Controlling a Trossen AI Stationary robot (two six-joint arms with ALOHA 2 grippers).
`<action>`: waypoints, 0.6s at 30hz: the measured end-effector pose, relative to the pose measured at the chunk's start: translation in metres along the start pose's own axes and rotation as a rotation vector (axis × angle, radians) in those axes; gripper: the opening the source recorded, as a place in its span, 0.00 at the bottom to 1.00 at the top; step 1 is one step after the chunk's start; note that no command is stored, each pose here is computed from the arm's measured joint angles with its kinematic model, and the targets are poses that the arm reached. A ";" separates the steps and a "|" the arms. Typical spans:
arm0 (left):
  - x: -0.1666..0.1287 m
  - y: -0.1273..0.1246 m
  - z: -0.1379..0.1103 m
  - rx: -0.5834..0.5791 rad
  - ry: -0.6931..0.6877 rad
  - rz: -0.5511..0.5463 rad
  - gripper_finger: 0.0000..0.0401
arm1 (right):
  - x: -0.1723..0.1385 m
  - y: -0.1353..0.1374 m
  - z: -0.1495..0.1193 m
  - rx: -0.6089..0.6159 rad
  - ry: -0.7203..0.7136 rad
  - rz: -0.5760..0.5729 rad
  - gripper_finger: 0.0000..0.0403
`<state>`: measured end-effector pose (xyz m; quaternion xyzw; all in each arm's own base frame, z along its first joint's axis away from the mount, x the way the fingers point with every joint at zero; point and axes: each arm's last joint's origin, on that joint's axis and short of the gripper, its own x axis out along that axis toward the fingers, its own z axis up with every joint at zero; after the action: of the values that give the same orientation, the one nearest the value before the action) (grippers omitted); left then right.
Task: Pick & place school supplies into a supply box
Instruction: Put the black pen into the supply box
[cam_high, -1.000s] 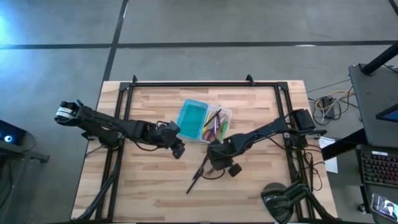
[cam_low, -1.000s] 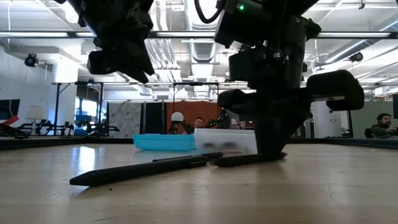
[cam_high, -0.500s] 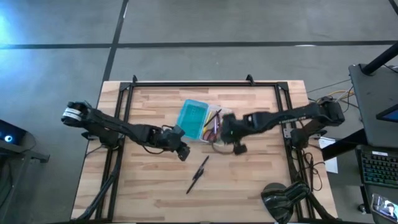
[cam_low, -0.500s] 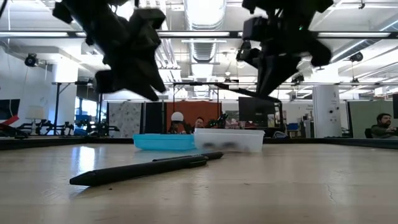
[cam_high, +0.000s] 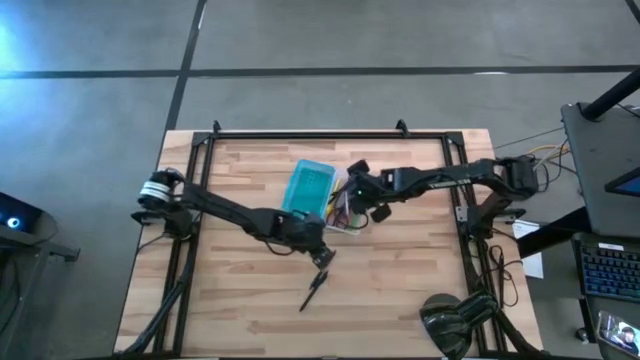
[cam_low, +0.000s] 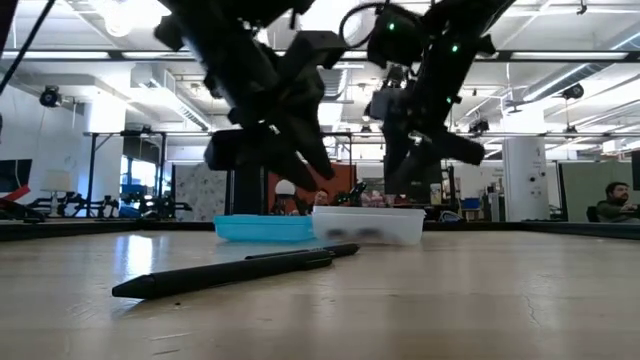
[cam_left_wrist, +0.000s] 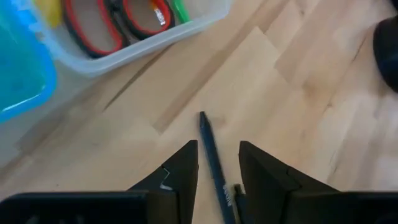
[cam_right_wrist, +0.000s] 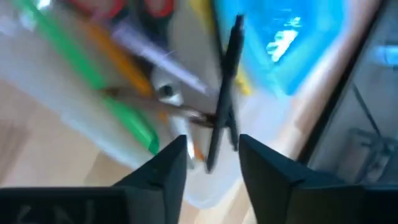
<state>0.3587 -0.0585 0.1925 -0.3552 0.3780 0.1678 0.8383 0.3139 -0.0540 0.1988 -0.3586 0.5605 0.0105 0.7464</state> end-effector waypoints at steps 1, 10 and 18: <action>0.002 -0.004 0.002 0.002 0.011 0.007 0.25 | -0.004 -0.001 -0.001 0.032 -0.008 0.003 0.38; 0.039 -0.025 0.007 0.028 0.175 0.165 0.25 | -0.050 0.000 -0.023 0.230 -0.152 -0.026 0.55; 0.066 -0.039 0.012 0.033 0.279 0.283 0.25 | -0.062 0.024 -0.055 0.302 -0.142 -0.054 0.65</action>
<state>0.4295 -0.0761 0.1666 -0.3047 0.5394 0.2270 0.7515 0.2350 -0.0422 0.2322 -0.2558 0.4916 -0.0686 0.8296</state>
